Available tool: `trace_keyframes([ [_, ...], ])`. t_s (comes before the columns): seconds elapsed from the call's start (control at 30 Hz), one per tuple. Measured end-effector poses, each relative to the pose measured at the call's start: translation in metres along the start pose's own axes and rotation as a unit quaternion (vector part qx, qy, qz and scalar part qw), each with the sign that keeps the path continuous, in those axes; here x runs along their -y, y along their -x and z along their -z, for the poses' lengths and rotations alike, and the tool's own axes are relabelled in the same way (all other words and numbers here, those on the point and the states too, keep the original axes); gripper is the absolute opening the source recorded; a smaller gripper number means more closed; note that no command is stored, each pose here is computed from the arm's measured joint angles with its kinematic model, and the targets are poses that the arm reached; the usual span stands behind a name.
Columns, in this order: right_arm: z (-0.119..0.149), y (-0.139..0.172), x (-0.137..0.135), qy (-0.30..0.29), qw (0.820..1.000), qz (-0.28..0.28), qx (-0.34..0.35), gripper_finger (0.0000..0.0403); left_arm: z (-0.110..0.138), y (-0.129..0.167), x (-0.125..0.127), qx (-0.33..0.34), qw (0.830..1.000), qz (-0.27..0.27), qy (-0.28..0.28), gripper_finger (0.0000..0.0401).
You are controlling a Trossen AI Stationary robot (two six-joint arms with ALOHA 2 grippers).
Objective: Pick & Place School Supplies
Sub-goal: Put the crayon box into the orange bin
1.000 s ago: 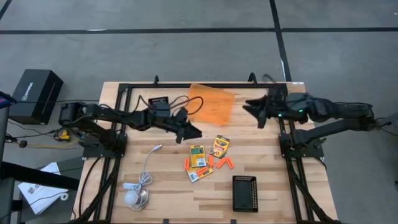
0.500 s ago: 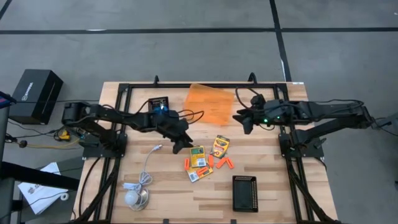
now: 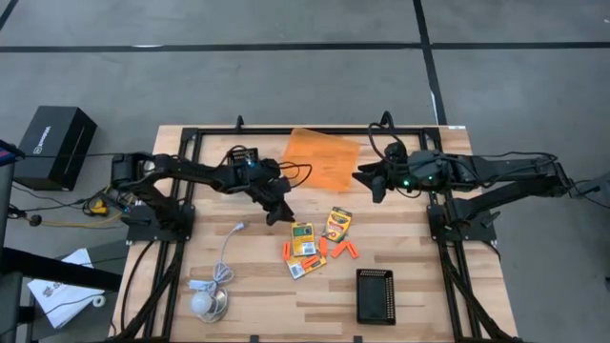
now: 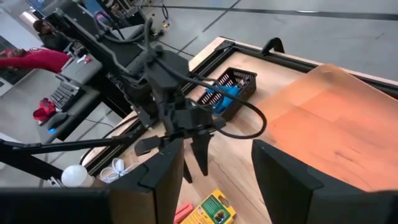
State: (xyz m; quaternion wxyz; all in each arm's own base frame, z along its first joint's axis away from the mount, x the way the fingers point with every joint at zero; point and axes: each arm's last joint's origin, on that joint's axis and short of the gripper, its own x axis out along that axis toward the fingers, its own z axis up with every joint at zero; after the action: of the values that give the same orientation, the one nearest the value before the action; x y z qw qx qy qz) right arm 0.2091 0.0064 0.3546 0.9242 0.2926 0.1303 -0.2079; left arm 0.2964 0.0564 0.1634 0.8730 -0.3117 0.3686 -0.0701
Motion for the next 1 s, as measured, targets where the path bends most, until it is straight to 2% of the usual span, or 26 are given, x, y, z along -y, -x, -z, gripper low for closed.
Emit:
trace_keyframes([
  [0.37, -0.002, 0.003, 0.000, 0.004, 1.000, -0.004, 0.005, 0.0182, 0.007, -0.018, -0.017, -0.025, 1.000, -0.011, 0.013, 0.0159],
  [0.73, -0.004, 0.005, 0.000, 0.006, 1.000, -0.011, 0.013, 0.0185, 0.020, -0.037, -0.036, -0.052, 0.997, -0.047, 0.009, 0.0159],
  [1.0, -0.005, 0.005, -0.002, 0.008, 1.000, -0.019, 0.021, 0.0186, 0.019, -0.045, -0.040, -0.058, 0.997, -0.044, 0.011, 0.0159],
])
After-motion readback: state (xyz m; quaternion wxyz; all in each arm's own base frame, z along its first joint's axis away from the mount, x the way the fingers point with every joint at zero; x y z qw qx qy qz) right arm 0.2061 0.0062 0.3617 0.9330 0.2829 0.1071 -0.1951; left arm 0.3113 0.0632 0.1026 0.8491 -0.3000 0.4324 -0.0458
